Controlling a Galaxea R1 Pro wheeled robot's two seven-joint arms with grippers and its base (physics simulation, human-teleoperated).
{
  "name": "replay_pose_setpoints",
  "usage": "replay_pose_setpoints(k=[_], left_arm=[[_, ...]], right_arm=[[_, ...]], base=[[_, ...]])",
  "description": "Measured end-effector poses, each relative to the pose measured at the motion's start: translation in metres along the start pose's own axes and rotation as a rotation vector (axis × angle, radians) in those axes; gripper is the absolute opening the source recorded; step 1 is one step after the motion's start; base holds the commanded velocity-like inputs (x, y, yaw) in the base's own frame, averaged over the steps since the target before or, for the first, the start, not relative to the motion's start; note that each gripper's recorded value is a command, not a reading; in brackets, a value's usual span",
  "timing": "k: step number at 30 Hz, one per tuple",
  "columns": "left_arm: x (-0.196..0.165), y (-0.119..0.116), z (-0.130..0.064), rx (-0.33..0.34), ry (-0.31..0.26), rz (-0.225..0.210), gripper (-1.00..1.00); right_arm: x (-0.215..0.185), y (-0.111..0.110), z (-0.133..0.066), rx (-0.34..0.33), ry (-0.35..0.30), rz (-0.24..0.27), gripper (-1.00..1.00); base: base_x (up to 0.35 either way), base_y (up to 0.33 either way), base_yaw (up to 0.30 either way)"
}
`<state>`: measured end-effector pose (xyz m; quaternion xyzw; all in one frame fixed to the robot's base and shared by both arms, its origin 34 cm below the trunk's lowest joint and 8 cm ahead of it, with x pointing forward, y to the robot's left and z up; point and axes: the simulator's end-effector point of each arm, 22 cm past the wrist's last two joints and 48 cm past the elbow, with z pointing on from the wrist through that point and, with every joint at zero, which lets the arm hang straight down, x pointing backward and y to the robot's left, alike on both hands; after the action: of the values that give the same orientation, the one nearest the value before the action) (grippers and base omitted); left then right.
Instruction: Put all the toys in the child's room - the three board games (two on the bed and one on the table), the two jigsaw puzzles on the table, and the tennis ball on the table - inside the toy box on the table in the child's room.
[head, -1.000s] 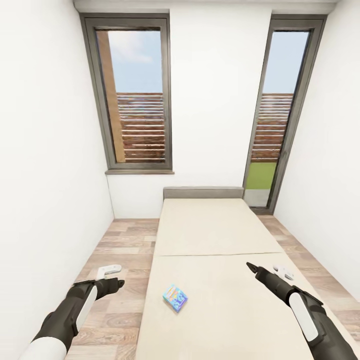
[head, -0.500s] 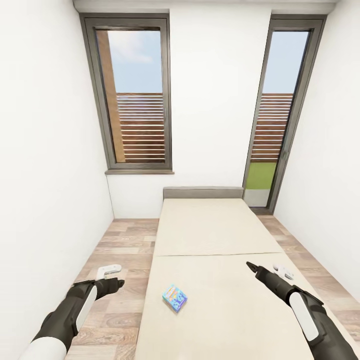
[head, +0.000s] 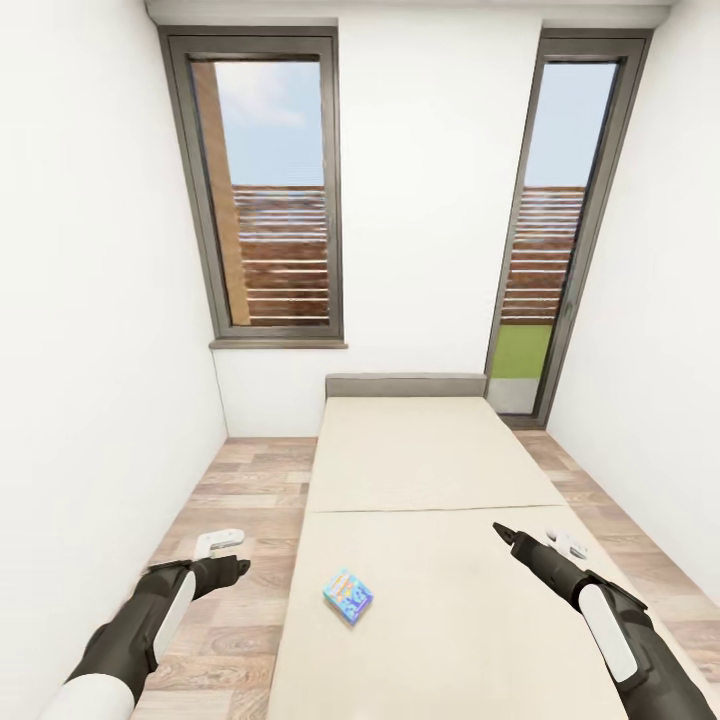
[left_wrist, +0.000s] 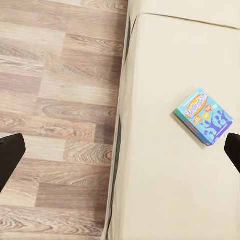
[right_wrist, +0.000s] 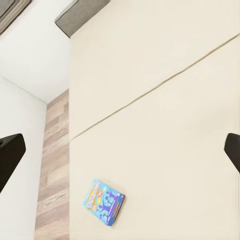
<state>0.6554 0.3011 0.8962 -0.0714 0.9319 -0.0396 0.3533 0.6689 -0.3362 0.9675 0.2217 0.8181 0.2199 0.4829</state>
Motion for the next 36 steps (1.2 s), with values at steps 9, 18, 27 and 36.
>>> replay_pose_setpoints(k=[9,18,27,36], left_arm=[[0.0005,-0.0042,0.0004,0.005,0.0,0.002,1.0],[0.0003,-0.0045,0.0004,0.005,-0.002,0.002,1.0],[0.0001,-0.0037,0.0004,0.004,-0.002,0.004,1.0],[0.0001,-0.0036,0.0003,0.004,-0.002,0.004,1.0]], right_arm=[[0.0,0.0,0.0,0.002,0.001,-0.004,1.0],[-0.0007,0.0006,0.0,0.002,-0.001,-0.005,1.0],[-0.0004,0.0011,0.0002,0.002,-0.001,-0.005,1.0],[0.0005,0.0018,-0.0001,-0.002,0.005,-0.006,1.0]], base=[[0.0,-0.033,0.0],[0.0,-0.002,0.0],[0.0,0.0,0.0],[0.0,0.0,0.0]])
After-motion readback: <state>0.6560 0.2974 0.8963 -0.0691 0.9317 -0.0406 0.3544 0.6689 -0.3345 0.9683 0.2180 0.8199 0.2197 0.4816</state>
